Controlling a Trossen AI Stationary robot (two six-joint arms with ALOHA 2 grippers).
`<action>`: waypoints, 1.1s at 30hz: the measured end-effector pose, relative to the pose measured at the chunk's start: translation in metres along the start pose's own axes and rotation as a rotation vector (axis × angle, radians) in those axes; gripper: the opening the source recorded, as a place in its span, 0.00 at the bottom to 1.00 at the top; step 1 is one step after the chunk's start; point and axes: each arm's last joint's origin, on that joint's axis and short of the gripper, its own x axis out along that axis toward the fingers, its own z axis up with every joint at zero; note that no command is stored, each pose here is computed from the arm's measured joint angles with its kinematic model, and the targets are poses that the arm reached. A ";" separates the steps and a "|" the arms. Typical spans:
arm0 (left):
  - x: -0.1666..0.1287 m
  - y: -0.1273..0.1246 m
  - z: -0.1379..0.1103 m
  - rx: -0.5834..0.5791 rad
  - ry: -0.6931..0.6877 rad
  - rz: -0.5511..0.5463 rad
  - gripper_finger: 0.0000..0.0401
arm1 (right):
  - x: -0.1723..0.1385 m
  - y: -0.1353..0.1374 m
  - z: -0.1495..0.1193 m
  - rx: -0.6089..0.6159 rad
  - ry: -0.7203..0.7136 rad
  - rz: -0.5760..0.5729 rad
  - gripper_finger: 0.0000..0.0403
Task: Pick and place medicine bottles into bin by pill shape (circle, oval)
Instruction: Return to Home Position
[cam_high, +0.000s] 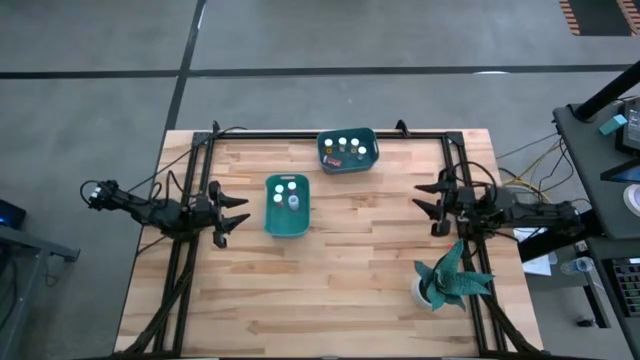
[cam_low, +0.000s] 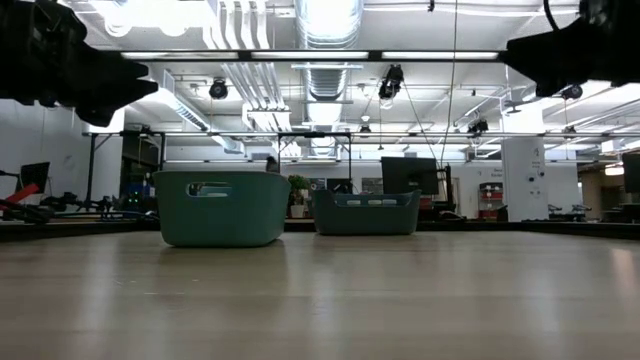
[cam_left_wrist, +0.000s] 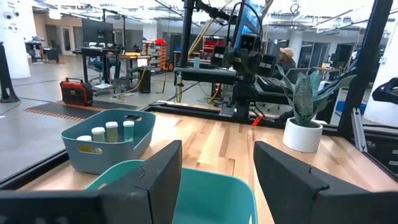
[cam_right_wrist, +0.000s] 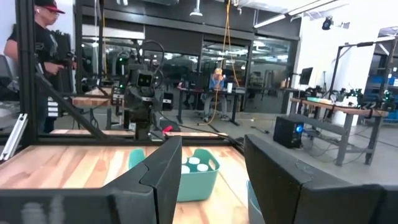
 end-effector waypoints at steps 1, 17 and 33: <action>0.000 0.000 0.000 -0.001 -0.001 0.000 0.46 | 0.000 0.001 -0.003 0.001 -0.003 0.000 0.41; 0.001 0.000 -0.003 0.000 0.001 0.023 0.46 | 0.002 0.002 -0.030 0.026 0.124 -0.100 0.41; 0.002 0.000 -0.005 0.014 0.016 0.028 0.46 | 0.002 0.000 -0.034 0.083 0.158 -0.164 0.41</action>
